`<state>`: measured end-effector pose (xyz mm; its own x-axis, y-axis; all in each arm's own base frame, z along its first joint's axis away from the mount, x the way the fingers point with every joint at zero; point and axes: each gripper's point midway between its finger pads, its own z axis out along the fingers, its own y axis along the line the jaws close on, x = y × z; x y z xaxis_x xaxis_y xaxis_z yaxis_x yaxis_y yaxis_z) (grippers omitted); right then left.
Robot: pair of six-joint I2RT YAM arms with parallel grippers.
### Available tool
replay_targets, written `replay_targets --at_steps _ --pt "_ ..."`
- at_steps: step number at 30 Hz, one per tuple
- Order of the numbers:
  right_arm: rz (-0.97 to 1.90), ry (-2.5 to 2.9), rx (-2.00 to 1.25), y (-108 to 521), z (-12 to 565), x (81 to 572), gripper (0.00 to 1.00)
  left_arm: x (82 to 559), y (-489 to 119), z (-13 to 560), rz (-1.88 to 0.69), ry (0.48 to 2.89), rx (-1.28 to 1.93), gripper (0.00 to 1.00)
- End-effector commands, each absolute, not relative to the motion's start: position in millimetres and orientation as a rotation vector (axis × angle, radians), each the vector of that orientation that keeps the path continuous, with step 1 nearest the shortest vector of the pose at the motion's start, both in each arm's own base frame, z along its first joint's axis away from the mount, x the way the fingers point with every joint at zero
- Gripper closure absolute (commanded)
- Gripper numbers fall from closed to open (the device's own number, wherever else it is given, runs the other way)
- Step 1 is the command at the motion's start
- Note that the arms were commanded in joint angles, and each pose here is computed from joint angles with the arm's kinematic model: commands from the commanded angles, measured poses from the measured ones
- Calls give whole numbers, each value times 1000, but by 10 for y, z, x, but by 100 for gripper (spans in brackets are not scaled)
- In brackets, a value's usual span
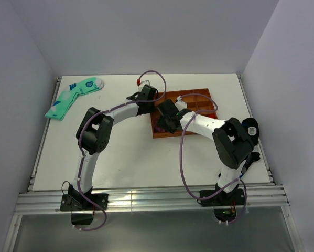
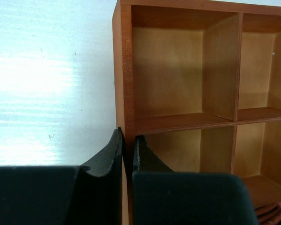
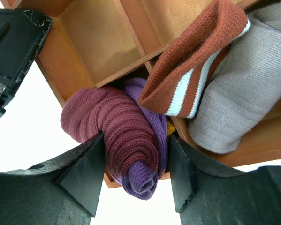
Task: Roll the socks
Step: Place the sock in the storage box.
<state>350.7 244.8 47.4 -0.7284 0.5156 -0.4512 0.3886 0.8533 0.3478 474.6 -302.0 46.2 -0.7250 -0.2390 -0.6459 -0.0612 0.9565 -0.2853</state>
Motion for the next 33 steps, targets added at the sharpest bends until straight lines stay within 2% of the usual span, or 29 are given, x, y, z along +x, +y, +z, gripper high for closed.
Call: replay_targets --at_steps 1,9,10,11,12,14,17,25,33 --pt "-162 2723 599 1708 61 2756 38 4656 -2649 346 -232 2477 -272 99" --pt "-138 2716 617 1724 108 2769 38 4652 -2651 350 -238 2478 -262 99" --pt "-144 2720 615 1721 94 2765 41 4657 -2672 372 -255 2473 -257 98" --pt "-152 2723 612 1714 72 2760 46 4635 -2701 372 -279 2479 -242 97" --pt "-165 2731 611 1708 27 2753 64 4641 -2707 433 -295 2467 -238 96" --pt "-192 2737 619 1687 -25 2739 81 4628 -2738 474 -326 2454 -226 92" --pt "-206 2755 626 1684 -133 2705 90 4612 -2751 553 -349 2449 -212 87" --pt "-197 2776 606 1716 -237 2703 91 4525 -2839 885 -494 2370 -162 64" --pt "-177 2789 596 1789 -257 2756 92 4428 -2843 1186 -556 2317 -112 54"
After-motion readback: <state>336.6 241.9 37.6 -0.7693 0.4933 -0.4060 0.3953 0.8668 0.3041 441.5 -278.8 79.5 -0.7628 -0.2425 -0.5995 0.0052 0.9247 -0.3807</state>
